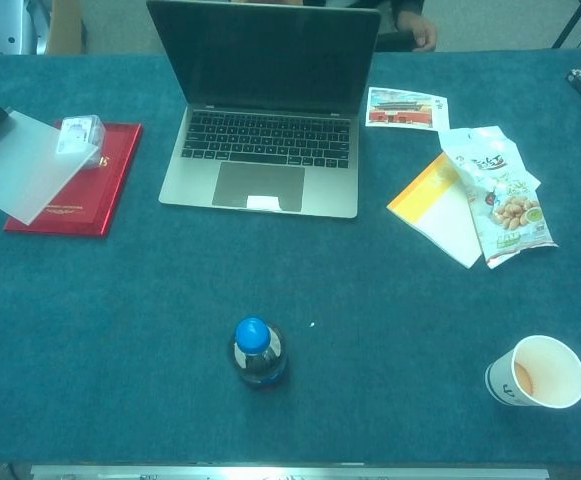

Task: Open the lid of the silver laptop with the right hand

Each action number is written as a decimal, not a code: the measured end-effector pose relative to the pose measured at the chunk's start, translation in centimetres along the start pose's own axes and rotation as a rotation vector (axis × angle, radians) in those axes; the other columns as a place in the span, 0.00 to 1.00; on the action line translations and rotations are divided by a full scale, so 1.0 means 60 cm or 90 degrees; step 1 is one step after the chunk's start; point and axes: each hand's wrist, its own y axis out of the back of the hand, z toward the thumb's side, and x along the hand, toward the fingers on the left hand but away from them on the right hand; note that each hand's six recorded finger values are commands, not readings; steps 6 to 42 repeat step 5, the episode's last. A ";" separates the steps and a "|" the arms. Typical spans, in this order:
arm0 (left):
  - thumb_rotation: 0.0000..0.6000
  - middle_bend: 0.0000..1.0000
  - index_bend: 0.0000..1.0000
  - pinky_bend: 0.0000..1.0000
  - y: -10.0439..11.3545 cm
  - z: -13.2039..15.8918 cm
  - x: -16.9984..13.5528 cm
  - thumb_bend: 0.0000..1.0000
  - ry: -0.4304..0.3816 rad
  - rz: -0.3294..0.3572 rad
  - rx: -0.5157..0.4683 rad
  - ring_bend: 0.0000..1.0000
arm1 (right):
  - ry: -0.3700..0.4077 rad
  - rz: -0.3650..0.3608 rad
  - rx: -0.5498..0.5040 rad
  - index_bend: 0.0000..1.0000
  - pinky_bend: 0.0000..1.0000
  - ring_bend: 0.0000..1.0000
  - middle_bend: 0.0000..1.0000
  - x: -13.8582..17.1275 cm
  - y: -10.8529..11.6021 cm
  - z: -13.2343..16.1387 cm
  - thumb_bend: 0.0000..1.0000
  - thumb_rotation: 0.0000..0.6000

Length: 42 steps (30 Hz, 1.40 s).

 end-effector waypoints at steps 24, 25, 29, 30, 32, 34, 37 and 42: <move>0.83 0.13 0.16 0.11 0.000 0.003 0.001 0.44 -0.005 0.000 -0.002 0.07 | 0.002 -0.003 -0.003 0.08 0.00 0.00 0.19 0.004 0.007 -0.001 0.29 1.00; 0.83 0.13 0.16 0.11 0.000 0.003 0.001 0.44 -0.005 0.000 -0.002 0.07 | 0.002 -0.003 -0.003 0.08 0.00 0.00 0.19 0.004 0.007 -0.001 0.29 1.00; 0.83 0.13 0.16 0.11 0.000 0.003 0.001 0.44 -0.005 0.000 -0.002 0.07 | 0.002 -0.003 -0.003 0.08 0.00 0.00 0.19 0.004 0.007 -0.001 0.29 1.00; 0.83 0.13 0.16 0.11 0.000 0.003 0.001 0.44 -0.005 0.000 -0.002 0.07 | 0.002 -0.003 -0.003 0.08 0.00 0.00 0.19 0.004 0.007 -0.001 0.29 1.00; 0.83 0.13 0.16 0.11 0.000 0.003 0.001 0.44 -0.005 0.000 -0.002 0.07 | 0.002 -0.003 -0.003 0.08 0.00 0.00 0.19 0.004 0.007 -0.001 0.29 1.00; 0.83 0.13 0.16 0.11 0.000 0.003 0.001 0.44 -0.005 0.000 -0.002 0.07 | 0.002 -0.003 -0.003 0.08 0.00 0.00 0.19 0.004 0.007 -0.001 0.29 1.00; 0.83 0.13 0.16 0.11 0.000 0.003 0.001 0.44 -0.005 0.000 -0.002 0.07 | 0.002 -0.003 -0.003 0.08 0.00 0.00 0.19 0.004 0.007 -0.001 0.29 1.00; 0.83 0.13 0.16 0.11 0.000 0.003 0.001 0.44 -0.005 0.000 -0.002 0.07 | 0.002 -0.003 -0.003 0.08 0.00 0.00 0.19 0.004 0.007 -0.001 0.29 1.00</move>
